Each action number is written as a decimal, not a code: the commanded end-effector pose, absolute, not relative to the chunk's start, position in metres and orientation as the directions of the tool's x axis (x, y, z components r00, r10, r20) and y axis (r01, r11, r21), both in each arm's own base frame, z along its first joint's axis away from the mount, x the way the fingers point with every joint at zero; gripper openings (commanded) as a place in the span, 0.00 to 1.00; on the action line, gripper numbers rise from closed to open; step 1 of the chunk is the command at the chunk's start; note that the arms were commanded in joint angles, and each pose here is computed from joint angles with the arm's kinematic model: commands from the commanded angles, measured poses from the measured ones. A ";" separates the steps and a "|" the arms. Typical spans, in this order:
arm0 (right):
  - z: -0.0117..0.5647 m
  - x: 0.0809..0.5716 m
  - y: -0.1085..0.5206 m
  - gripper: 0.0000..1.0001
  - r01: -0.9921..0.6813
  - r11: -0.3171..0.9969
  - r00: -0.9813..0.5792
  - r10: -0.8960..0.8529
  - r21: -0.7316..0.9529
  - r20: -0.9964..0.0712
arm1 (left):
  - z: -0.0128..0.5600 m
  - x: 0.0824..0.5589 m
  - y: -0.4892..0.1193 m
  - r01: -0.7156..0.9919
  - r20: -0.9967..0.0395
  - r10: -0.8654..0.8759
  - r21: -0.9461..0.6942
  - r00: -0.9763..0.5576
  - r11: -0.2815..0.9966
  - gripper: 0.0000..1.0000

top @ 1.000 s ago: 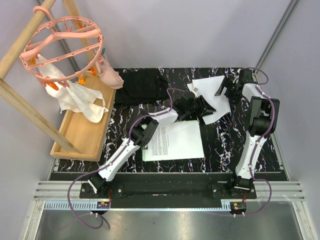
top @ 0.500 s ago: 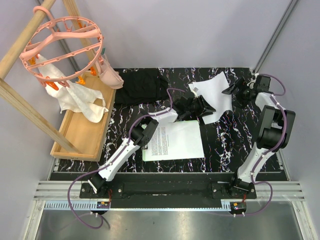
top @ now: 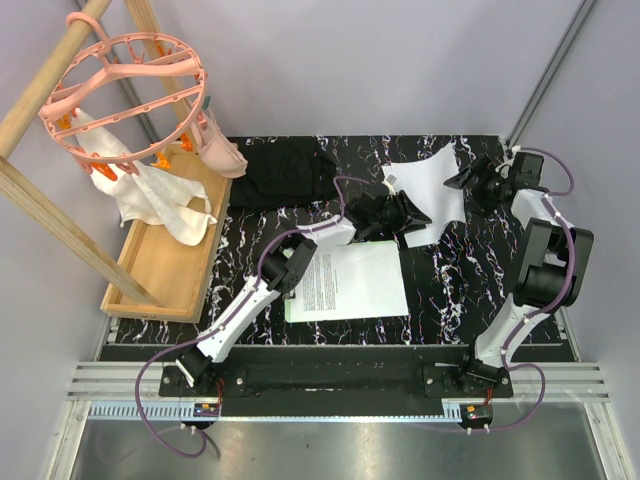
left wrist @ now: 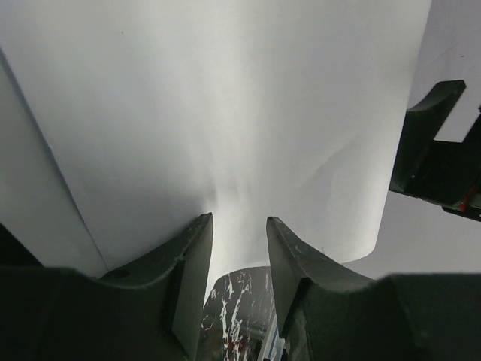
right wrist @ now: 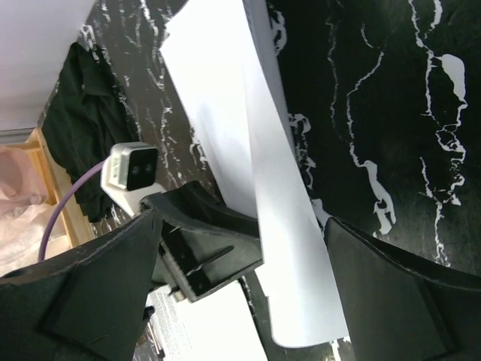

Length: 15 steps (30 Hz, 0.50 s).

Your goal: Put the files into the folder

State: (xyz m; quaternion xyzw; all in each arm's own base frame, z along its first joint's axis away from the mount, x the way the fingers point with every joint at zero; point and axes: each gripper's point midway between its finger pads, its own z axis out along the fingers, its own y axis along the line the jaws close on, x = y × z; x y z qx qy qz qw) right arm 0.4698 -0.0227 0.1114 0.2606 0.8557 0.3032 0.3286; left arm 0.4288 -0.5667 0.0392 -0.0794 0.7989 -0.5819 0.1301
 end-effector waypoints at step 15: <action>0.144 0.471 -0.018 1.00 0.190 0.676 -0.614 0.648 0.712 -0.451 | 0.018 0.429 -0.563 0.009 -0.101 -0.268 -0.945 -0.958 0.326 0.41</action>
